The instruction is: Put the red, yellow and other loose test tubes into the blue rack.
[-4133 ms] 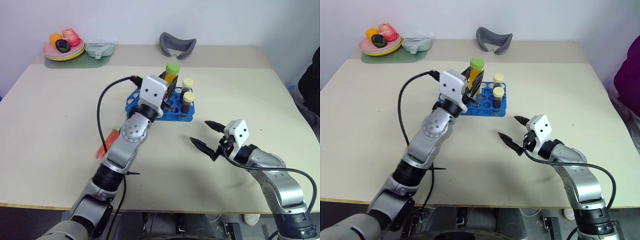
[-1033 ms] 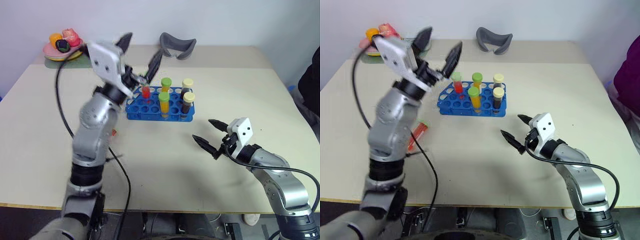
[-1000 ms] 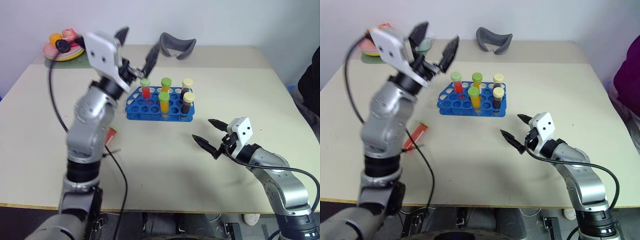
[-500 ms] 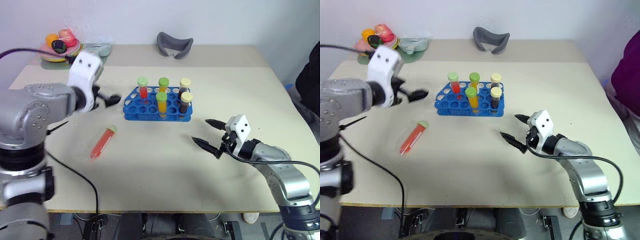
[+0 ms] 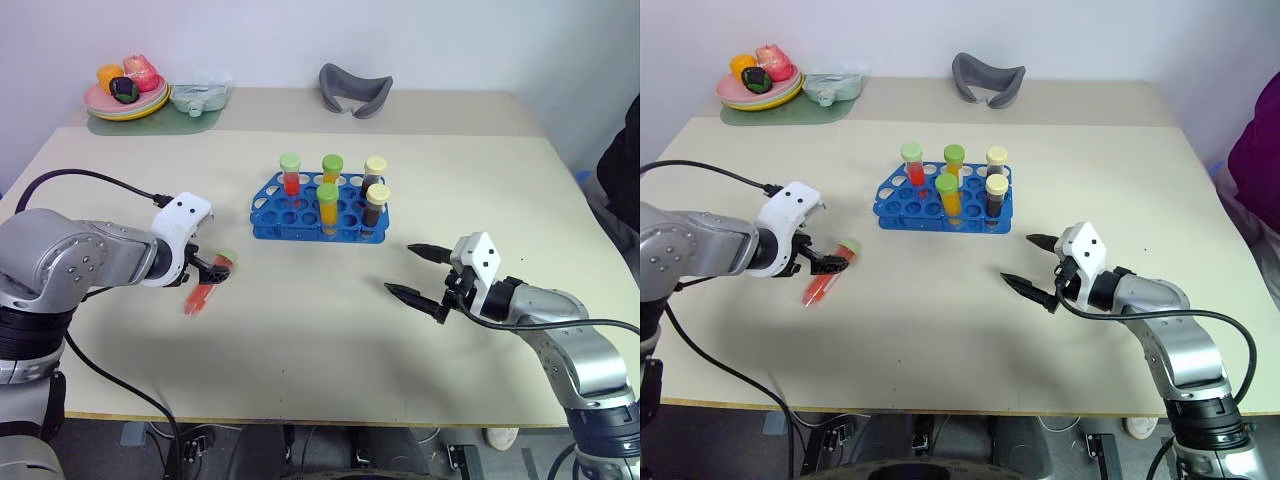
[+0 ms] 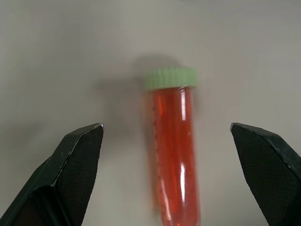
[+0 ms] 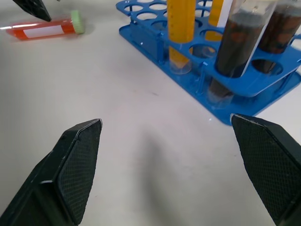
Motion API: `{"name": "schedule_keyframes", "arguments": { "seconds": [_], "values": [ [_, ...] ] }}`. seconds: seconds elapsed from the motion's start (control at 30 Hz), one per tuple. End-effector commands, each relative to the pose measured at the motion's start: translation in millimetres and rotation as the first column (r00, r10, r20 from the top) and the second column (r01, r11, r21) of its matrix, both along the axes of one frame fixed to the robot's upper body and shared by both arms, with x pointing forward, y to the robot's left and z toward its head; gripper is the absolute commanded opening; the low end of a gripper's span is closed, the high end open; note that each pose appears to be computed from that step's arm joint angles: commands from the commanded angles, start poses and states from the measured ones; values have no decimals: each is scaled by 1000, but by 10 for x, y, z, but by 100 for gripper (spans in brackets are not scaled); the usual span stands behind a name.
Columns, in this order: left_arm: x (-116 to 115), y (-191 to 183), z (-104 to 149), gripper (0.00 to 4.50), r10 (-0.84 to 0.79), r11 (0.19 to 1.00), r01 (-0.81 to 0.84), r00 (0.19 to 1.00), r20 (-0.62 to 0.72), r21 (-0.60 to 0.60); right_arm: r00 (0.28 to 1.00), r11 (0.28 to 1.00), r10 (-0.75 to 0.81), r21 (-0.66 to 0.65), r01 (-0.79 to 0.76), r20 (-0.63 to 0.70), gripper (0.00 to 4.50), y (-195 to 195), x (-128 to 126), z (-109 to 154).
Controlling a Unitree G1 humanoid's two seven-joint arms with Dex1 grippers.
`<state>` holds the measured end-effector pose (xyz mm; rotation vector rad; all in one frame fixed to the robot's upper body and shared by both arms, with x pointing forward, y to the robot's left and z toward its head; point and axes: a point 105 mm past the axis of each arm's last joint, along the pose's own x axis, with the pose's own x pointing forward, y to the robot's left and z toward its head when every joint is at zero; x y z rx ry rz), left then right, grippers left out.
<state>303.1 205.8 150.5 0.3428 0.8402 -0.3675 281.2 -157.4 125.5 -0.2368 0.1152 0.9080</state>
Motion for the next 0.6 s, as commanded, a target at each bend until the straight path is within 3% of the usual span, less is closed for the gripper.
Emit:
{"name": "schedule_keyframes", "arguments": {
  "seconds": [0.03,0.2,0.6],
  "values": [
    [2,-57,-35,442,-8,1000,9,1000,-12,8,998,1000,28,12,-28,54,450,76,-42,107],
    [39,-101,-128,442,27,999,-28,999,-35,-31,998,999,27,17,-28,54,450,94,-56,98],
    [16,9,-241,442,80,997,-80,994,-79,8,998,999,46,21,-48,49,450,143,-85,85]
  ]
}}
